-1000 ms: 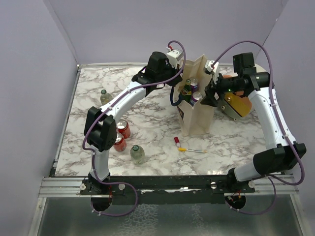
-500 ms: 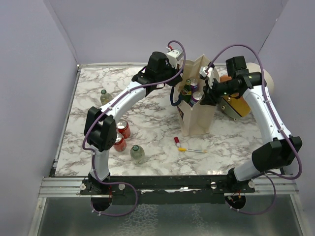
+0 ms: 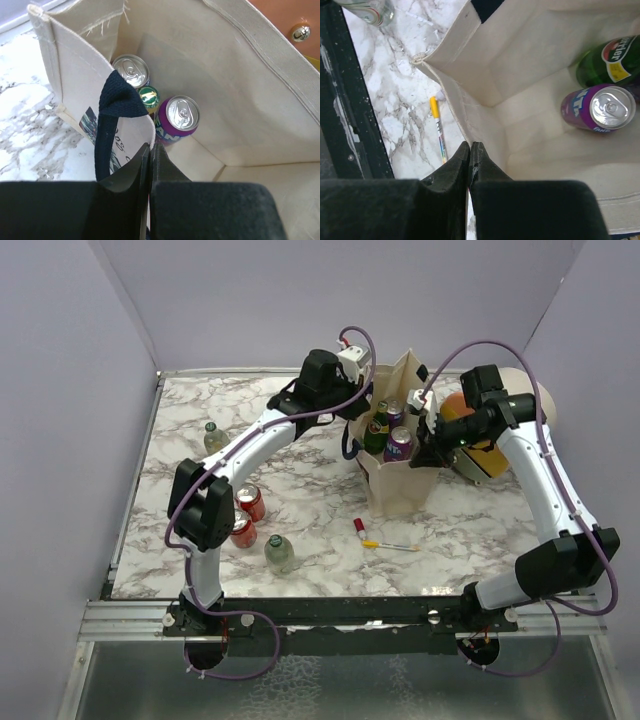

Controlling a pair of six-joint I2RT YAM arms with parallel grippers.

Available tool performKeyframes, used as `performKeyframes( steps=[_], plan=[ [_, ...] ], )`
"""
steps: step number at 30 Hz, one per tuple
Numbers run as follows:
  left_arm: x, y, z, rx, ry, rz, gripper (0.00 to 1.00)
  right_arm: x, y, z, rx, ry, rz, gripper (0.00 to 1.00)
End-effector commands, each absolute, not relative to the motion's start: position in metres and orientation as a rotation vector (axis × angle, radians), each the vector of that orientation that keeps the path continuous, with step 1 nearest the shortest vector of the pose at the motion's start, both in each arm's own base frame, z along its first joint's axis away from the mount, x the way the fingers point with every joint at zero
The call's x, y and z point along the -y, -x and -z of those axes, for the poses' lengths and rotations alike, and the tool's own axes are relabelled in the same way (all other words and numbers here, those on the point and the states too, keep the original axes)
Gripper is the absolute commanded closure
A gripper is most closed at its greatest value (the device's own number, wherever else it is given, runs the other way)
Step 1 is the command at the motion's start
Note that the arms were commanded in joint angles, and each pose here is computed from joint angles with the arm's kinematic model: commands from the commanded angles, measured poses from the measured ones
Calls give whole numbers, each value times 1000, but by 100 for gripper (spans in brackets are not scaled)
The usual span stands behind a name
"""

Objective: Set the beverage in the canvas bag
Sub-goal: Adjust the canvas bag at the center of the board.

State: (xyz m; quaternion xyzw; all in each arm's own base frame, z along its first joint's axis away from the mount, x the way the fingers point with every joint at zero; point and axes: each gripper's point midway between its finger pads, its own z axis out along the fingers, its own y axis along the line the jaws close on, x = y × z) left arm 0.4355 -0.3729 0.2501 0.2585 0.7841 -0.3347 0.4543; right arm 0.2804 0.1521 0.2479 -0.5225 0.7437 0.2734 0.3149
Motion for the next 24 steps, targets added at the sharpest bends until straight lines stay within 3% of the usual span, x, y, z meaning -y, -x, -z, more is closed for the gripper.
performKeyframes(
  steps=[1, 21, 24],
  plan=[
    [377, -403, -270, -1926, -641, 900, 100, -153, -249, -250, -1977, 1409, -810, 99],
    [364, -389, -254, -1978, -677, 820, 100, -144, -221, -240, -2079, 1364, -802, 99],
    [365, -392, -254, -1974, -677, 812, 100, -146, -225, -238, -2076, 1366, -823, 94]
  ],
)
